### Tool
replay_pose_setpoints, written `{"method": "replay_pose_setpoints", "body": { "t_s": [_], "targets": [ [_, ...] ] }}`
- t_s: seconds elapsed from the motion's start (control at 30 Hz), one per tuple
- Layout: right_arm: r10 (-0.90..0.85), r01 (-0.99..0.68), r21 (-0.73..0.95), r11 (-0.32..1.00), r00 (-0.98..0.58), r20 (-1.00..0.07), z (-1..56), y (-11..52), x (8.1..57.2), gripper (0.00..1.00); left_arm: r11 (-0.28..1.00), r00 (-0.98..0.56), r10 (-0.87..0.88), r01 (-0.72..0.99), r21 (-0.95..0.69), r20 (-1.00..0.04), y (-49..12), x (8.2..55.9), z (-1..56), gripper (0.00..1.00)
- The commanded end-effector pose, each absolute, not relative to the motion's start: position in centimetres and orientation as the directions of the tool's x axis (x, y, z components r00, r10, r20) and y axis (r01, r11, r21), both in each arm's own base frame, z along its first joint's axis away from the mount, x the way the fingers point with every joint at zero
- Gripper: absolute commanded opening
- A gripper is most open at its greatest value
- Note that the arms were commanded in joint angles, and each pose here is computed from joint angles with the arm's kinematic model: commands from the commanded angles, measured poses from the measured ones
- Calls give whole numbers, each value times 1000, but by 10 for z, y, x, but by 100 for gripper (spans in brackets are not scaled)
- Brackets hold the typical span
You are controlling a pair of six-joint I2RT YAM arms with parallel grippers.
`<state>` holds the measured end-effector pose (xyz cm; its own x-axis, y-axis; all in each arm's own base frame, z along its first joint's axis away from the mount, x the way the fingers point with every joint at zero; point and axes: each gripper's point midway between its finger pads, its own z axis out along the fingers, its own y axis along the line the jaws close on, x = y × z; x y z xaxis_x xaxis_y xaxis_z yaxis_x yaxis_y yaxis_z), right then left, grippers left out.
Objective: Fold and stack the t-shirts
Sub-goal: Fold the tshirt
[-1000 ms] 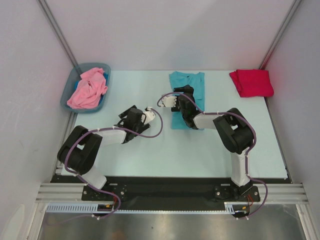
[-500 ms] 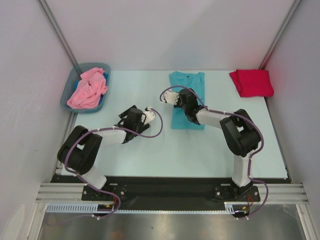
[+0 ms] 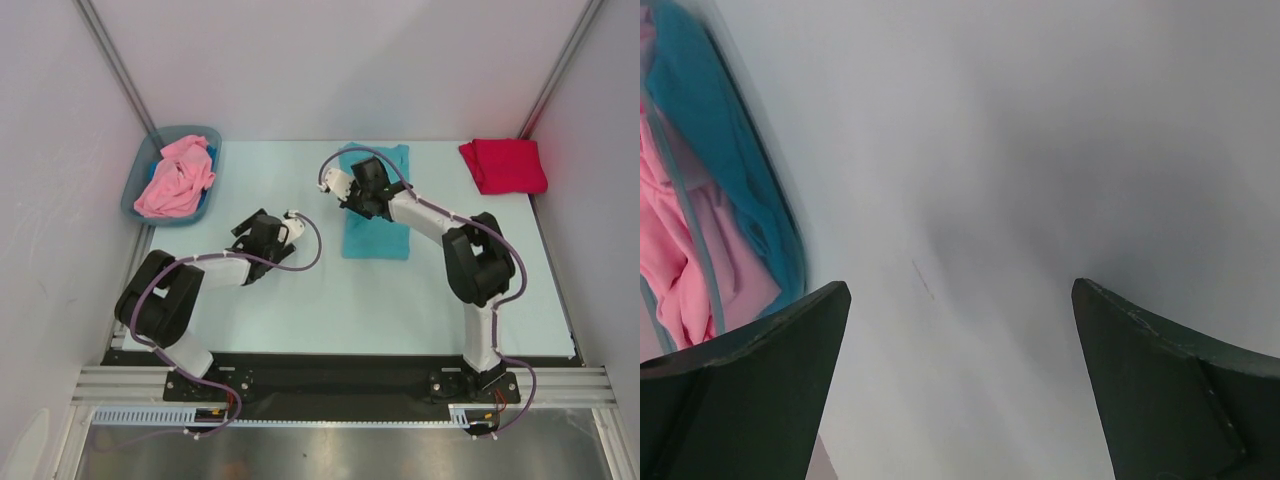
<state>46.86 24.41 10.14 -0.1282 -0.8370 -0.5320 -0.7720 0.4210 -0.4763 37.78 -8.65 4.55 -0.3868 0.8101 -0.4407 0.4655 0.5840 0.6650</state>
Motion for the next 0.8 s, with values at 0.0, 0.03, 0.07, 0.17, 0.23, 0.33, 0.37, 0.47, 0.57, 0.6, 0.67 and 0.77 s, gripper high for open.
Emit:
{"method": "replay_pose_setpoints", "body": {
  "t_s": [0.0, 0.03, 0.07, 0.17, 0.23, 0.33, 0.37, 0.47, 0.57, 0.6, 0.67, 0.77],
  "targets": [
    [-842, -857, -300, 420, -244, -481, 56, 245, 445, 0, 650, -437, 751, 357, 670, -496, -75, 393, 58, 100],
    [-850, -868, -268, 418, -269, -453, 42, 243, 440, 0, 657, -447, 743, 344, 671, -499, -72, 395, 58, 100],
    [-850, -871, -261, 416, -271, -451, 42, 244, 441, 0, 672, -453, 728, 323, 666, -515, -71, 398, 62, 100],
    [-846, -877, -238, 418, -281, -453, 39, 246, 435, 0, 691, -461, 707, 293, 660, -536, -66, 403, 68, 100],
    [-843, -874, -241, 423, -281, -458, 40, 244, 434, 0, 697, -459, 703, 289, 657, -544, -66, 403, 71, 100],
    [-848, -862, -277, 424, -271, -455, 42, 241, 440, 0, 703, -456, 699, 290, 650, -552, -67, 403, 71, 100],
    [-851, -859, -290, 422, -265, -454, 42, 240, 443, 0, 704, -455, 698, 291, 648, -553, -67, 403, 71, 100],
    [-855, -838, -343, 424, -245, -458, 45, 239, 453, 0, 704, -455, 698, 292, 647, -554, -68, 403, 71, 100],
    [-855, -827, -376, 417, -218, -470, 49, 244, 462, 0, 701, -456, 701, 296, 649, -548, -67, 402, 69, 100],
    [-857, -825, -391, 408, -198, -475, 53, 246, 465, 0, 701, -458, 700, 297, 648, -547, -67, 402, 67, 99],
    [-859, -797, -440, 413, -181, -479, 58, 246, 476, 0, 698, -458, 703, 299, 650, -544, -67, 403, 67, 100],
    [-857, -776, -477, 412, -152, -493, 67, 251, 489, 0, 699, -459, 702, 300, 649, -544, -67, 402, 66, 100]
  ]
}}
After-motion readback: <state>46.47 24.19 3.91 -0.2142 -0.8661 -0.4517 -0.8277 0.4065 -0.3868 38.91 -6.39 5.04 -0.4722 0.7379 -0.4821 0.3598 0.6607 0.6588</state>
